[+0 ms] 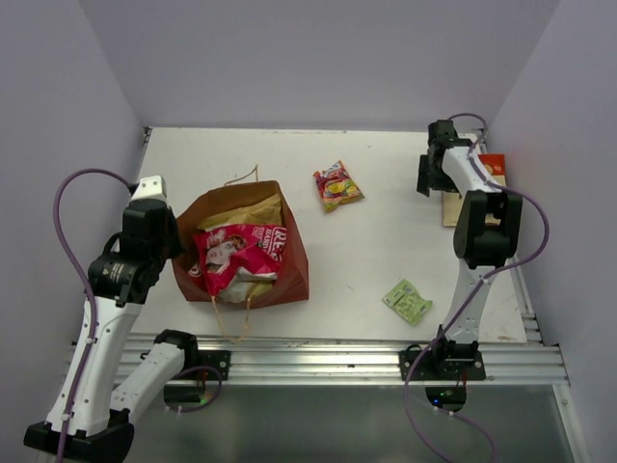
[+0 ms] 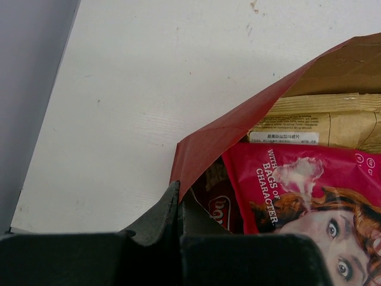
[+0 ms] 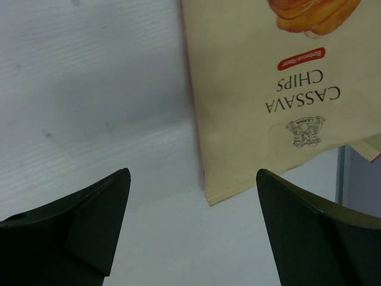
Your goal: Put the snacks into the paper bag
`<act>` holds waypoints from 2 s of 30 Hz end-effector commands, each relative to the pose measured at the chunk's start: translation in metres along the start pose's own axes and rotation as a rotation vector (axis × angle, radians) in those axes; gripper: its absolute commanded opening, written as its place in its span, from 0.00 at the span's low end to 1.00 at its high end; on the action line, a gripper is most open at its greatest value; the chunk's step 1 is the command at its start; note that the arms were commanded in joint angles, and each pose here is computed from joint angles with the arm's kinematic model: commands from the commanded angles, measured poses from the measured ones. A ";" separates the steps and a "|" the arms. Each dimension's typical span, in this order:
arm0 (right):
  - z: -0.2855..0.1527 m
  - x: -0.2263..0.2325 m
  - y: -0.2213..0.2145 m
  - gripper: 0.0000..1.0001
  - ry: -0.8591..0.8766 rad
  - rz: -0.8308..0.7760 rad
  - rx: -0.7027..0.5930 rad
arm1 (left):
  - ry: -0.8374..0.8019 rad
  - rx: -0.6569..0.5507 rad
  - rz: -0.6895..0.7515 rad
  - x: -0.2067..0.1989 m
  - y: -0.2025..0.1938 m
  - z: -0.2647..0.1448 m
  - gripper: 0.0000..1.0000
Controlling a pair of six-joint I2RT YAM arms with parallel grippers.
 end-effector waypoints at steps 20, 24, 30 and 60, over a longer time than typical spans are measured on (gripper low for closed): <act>0.095 -0.059 -0.057 0.72 -0.020 0.115 0.413 | 0.045 -0.089 -0.008 0.003 0.028 0.004 0.00; 0.088 -0.065 -0.050 0.19 -0.040 0.121 0.375 | 0.046 -0.093 -0.003 0.004 0.028 0.005 0.00; 0.079 -0.067 -0.047 0.00 -0.031 0.124 0.368 | 0.048 -0.097 0.000 0.004 0.029 0.005 0.00; 0.054 -0.077 -0.049 0.79 -0.052 0.111 0.372 | 0.022 -0.121 0.003 0.002 0.026 0.003 0.00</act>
Point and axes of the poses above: each gripper's point midway between its finger pads, its own z axis out along the fingers, its own x axis along the line the jaws close on, y = z × x, the point moved 7 cm from there along -z, back along the fingers, and after that the axes turned 15 degrees about z, right-handed, at the moved point
